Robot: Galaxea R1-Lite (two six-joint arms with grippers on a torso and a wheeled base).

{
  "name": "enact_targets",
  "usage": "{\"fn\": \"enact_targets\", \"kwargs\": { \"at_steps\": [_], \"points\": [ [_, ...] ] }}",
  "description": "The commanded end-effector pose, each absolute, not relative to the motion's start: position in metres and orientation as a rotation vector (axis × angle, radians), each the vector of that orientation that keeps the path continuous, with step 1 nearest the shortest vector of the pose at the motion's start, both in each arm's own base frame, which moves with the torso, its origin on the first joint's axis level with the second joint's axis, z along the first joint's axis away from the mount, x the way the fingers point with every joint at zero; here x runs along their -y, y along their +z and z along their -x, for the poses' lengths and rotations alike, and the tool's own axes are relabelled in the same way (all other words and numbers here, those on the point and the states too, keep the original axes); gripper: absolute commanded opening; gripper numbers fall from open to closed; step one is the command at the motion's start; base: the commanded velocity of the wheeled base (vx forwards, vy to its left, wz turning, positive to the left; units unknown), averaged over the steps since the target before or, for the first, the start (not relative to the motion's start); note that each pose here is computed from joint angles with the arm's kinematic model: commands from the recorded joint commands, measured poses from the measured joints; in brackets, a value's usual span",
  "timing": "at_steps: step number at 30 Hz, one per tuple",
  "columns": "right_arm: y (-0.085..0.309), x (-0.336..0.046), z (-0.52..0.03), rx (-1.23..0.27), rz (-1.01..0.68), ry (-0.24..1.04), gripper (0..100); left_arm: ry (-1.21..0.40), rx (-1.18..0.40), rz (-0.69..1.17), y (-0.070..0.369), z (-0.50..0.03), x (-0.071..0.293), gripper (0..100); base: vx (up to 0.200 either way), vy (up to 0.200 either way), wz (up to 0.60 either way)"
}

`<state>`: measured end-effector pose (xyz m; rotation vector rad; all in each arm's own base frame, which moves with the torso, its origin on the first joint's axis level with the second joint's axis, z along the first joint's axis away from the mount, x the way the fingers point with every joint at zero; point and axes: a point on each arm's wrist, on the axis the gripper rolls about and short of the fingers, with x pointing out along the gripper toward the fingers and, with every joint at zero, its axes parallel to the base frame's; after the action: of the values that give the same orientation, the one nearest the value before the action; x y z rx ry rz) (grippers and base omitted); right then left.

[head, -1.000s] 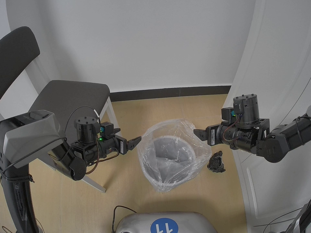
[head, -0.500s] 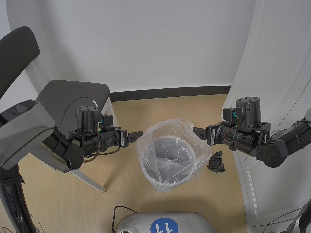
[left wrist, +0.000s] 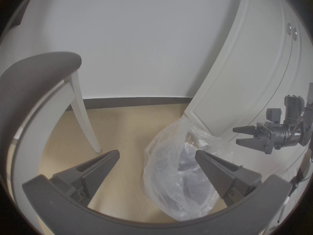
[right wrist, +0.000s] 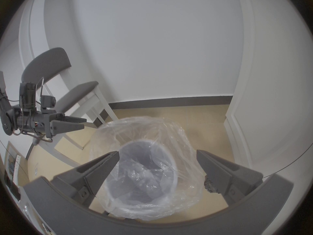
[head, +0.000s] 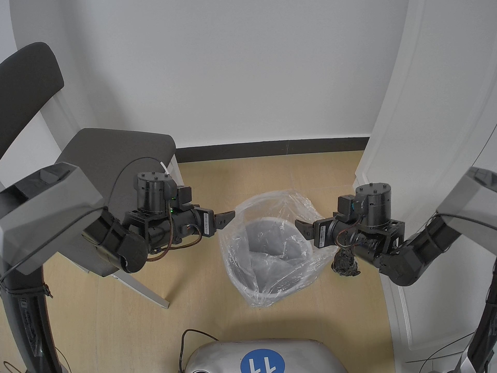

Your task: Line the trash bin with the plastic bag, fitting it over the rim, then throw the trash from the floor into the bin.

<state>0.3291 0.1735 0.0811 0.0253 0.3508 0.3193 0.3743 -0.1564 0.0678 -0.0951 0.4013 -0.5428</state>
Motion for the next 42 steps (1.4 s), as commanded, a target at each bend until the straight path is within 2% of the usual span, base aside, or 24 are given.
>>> {"fn": "enact_targets", "kwargs": {
  "at_steps": [1, 12, 17, 21, 29, 36, 42],
  "points": [
    [0.02, -0.168, -0.354, -0.436, -0.004, 0.278, 100, -0.491, -0.46, 0.067, 0.023, -0.39, 0.176, 100, 0.0, 0.0, 0.0],
    [-0.006, -0.128, -0.392, -0.449, -0.004, 0.157, 100, -0.448, -0.484, 0.047, -0.002, -0.401, 0.189, 100, 0.0, 0.0, 0.0],
    [-0.014, -0.13, -0.407, -0.423, -0.039, 0.14, 100, -0.284, -0.448, 0.035, -0.013, -0.426, 0.194, 100, 0.0, 0.0, 0.0],
    [-0.012, -0.132, -0.414, -0.396, -0.088, 0.133, 100, -0.225, -0.414, 0.094, -0.019, -0.443, 0.197, 100, 0.0, 0.0, 0.0],
    [-0.028, -0.137, -0.431, -0.315, -0.168, 0.129, 100, -0.196, -0.391, 0.139, -0.03, -0.459, 0.194, 100, 0.0, 0.0, 0.0],
    [-0.056, -0.136, -0.442, -0.317, -0.179, 0.112, 100, -0.157, -0.369, 0.139, -0.041, -0.469, 0.193, 100, 0.0, 0.0, 0.0],
    [-0.064, -0.131, -0.449, -0.321, -0.196, 0.092, 100, -0.15, -0.37, 0.139, -0.048, -0.473, 0.192, 100, 0.0, 0.0, 0.0]
  ]
}}
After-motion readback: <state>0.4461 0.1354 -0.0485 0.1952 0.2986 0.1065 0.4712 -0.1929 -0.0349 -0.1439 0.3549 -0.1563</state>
